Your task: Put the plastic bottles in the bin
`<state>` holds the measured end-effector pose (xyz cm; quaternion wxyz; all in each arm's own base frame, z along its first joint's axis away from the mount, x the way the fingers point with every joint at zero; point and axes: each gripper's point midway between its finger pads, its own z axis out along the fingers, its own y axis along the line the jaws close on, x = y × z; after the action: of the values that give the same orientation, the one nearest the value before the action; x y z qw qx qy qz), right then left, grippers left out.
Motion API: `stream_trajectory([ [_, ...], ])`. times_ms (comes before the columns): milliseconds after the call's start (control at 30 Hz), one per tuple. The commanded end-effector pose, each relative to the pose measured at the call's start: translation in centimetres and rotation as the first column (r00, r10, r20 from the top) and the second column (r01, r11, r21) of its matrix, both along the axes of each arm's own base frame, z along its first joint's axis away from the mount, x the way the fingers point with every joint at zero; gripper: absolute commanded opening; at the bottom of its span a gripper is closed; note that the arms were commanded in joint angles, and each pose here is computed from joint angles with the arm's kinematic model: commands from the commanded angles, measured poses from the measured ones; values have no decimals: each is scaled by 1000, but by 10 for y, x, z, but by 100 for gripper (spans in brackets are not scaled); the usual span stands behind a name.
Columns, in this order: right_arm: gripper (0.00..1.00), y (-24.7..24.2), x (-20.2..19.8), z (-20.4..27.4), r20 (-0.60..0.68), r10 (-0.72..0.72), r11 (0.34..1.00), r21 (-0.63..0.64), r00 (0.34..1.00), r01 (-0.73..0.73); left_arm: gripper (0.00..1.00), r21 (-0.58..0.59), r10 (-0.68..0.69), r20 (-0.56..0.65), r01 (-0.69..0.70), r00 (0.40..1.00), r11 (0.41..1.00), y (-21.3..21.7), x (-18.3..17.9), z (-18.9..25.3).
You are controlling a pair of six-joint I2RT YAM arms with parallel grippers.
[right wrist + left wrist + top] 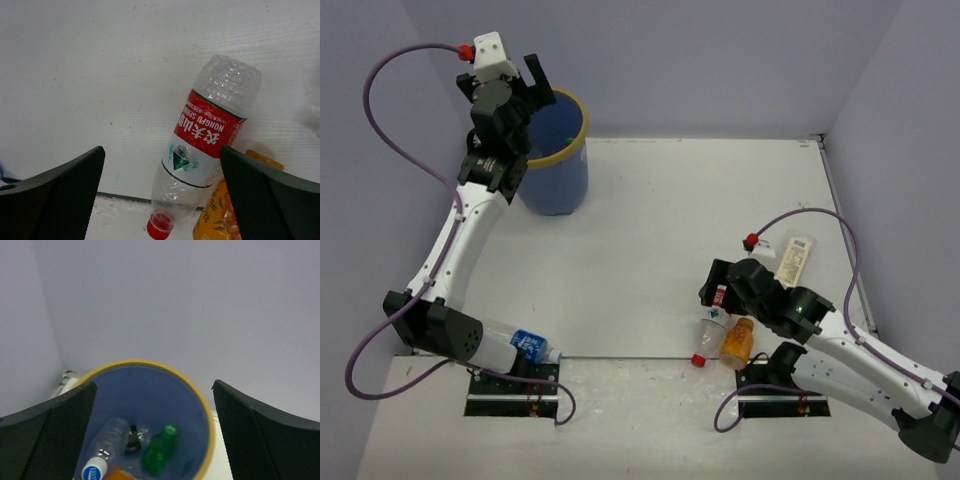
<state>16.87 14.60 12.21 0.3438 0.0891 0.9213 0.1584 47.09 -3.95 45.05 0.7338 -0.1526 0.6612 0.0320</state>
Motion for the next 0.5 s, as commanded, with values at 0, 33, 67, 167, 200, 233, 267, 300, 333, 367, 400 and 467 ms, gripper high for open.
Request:
stream_trajectory([
  [0, 99, -17, -17, -9, -97, -84, 996, -24, 992, 82, 100, -39, -335, 64, 338, 940, 940, -51, -34, 28],
  [33, 99, -19, -20, -12, -113, -92, 996, -32, 989, 89, 100, -53, -372, 76, 377, 925, 925, -57, -41, 30],
  [67, 99, -19, -21, -16, -125, -98, 995, -38, 987, 94, 100, -66, -429, 76, 434, 900, 898, -68, -47, 26],
  [167, 99, -23, -21, -29, -152, -144, 988, -70, 978, 135, 100, -115, -608, 47, 609, 793, 785, -105, -69, -3],
  [200, 99, -24, -21, -33, -157, -158, 986, -85, 975, 146, 100, -129, -650, 46, 650, 758, 749, -114, -77, -11],
  [233, 99, -26, -19, -37, -154, -165, 983, -104, 974, 150, 100, -130, -693, 51, 693, 719, 710, -125, -85, -19],
  [267, 99, -27, -15, -42, -146, -176, 979, -127, 974, 158, 100, -128, -740, 61, 741, 669, 659, -136, -96, -27],
  [300, 99, -30, -10, -44, -129, -201, 973, -145, 971, 182, 100, -142, -796, 40, 792, 604, 594, -149, -111, -49],
  [333, 99, -30, -8, -48, -129, -210, 969, -159, 969, 189, 100, -154, -820, 39, 814, 571, 560, -158, -119, -57],
  [367, 99, -29, -4, -53, -131, -223, 965, -170, 966, 200, 100, -159, -828, 35, 821, 559, 548, -163, -127, -64],
  [400, 99, -28, -1, -57, -133, -233, 962, -179, 963, 207, 100, -165, -833, 28, 824, 553, 542, -167, -135, -72],
  [467, 99, -22, 3, -62, -136, -220, 966, -170, 966, 196, 100, -191, -816, 4, 801, 578, 567, -172, -144, -97],
])
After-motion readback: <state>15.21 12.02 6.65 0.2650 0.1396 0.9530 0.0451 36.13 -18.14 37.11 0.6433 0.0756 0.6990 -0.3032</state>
